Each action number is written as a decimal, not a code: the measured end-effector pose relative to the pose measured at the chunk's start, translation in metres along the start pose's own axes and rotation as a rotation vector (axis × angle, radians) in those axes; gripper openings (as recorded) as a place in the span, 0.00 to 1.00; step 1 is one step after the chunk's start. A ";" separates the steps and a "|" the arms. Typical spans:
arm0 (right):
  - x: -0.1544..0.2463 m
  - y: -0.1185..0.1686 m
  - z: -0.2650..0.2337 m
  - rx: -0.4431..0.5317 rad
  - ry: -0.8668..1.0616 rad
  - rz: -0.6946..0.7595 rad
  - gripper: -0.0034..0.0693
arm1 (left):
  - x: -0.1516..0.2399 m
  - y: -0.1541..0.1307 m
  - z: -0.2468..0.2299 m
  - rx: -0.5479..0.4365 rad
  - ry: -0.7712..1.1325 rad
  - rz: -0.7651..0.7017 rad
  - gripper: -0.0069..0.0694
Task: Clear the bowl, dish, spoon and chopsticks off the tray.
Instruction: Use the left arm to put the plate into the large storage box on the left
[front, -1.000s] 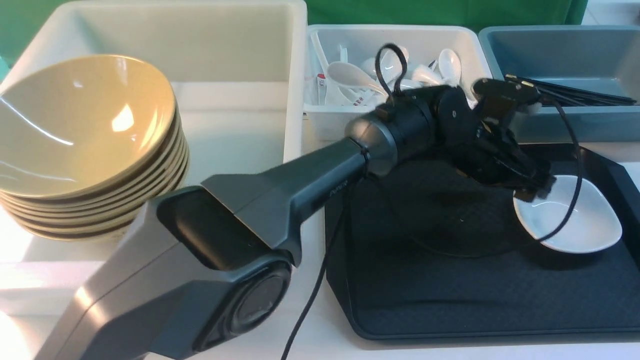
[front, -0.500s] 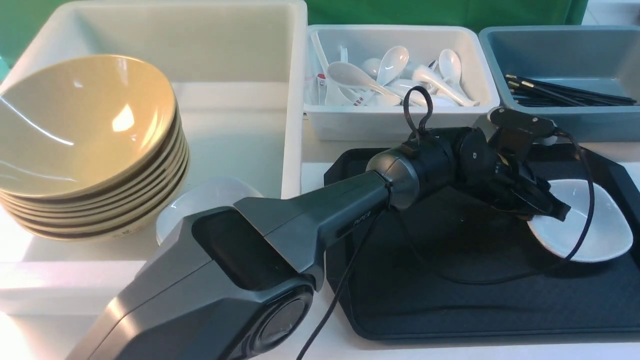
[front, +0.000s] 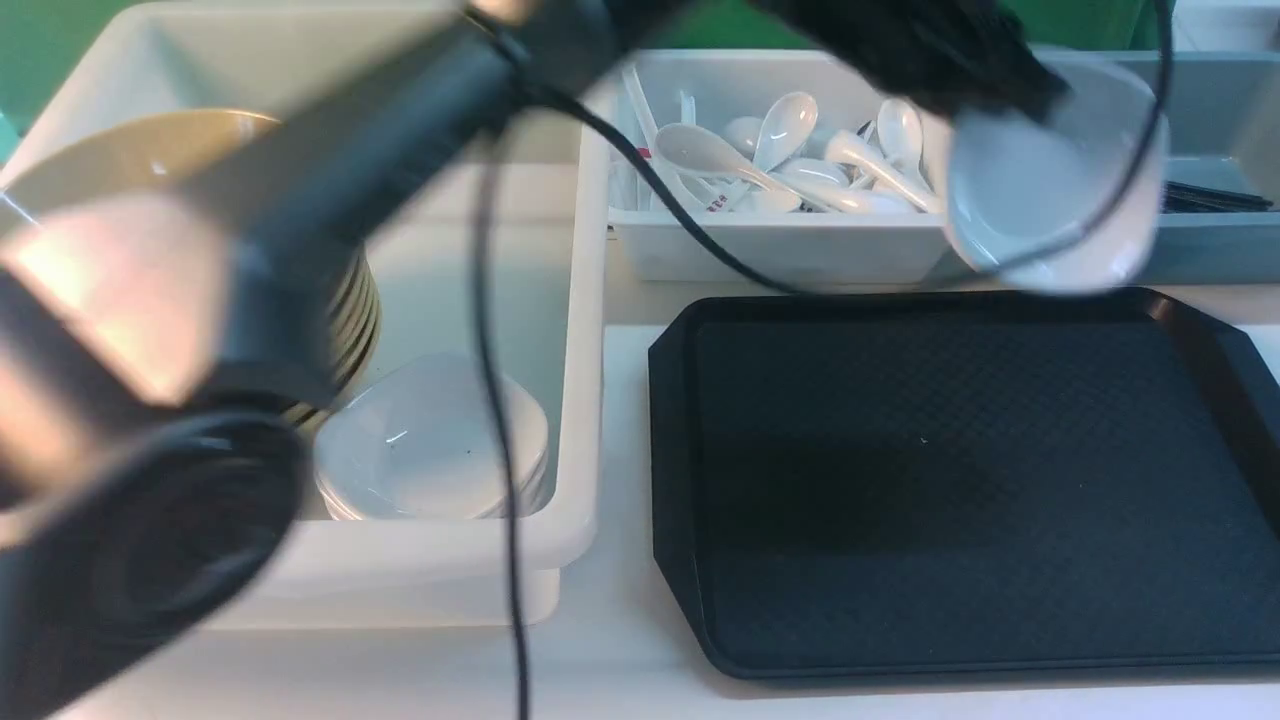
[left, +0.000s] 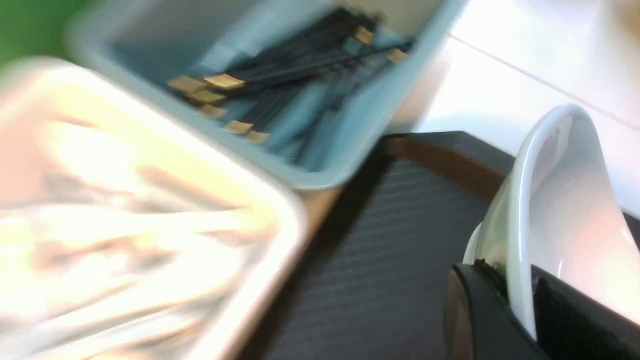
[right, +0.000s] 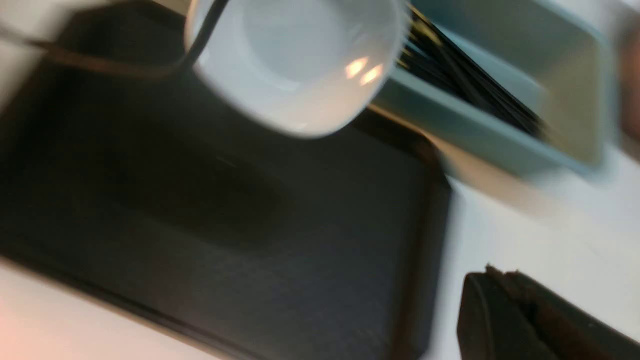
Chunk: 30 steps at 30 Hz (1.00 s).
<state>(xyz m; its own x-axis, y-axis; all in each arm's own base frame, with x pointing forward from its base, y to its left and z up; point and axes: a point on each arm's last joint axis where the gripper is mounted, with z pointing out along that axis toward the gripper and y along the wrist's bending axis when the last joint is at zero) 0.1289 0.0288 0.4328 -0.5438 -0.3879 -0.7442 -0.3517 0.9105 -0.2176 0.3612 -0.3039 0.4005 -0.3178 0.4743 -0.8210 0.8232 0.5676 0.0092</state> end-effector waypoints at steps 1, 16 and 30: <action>-0.002 0.002 0.002 -0.024 -0.006 -0.008 0.09 | 0.001 0.002 0.000 0.001 0.016 0.006 0.09; -0.102 0.089 0.072 -0.569 -0.094 -0.351 0.10 | 0.120 0.084 -0.148 -0.330 0.383 -0.268 0.09; -0.121 0.139 0.089 -0.569 -0.070 -0.529 0.10 | 0.204 0.102 -0.130 -0.279 0.496 -0.442 0.09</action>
<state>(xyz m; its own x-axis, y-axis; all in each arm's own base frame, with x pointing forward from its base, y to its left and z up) 0.2132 0.2148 0.4365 -0.1520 -0.7226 -0.6743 -0.8980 0.3860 -0.2112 0.3190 -0.0611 0.3082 -0.8240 0.3730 -0.4264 0.4390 0.8962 -0.0642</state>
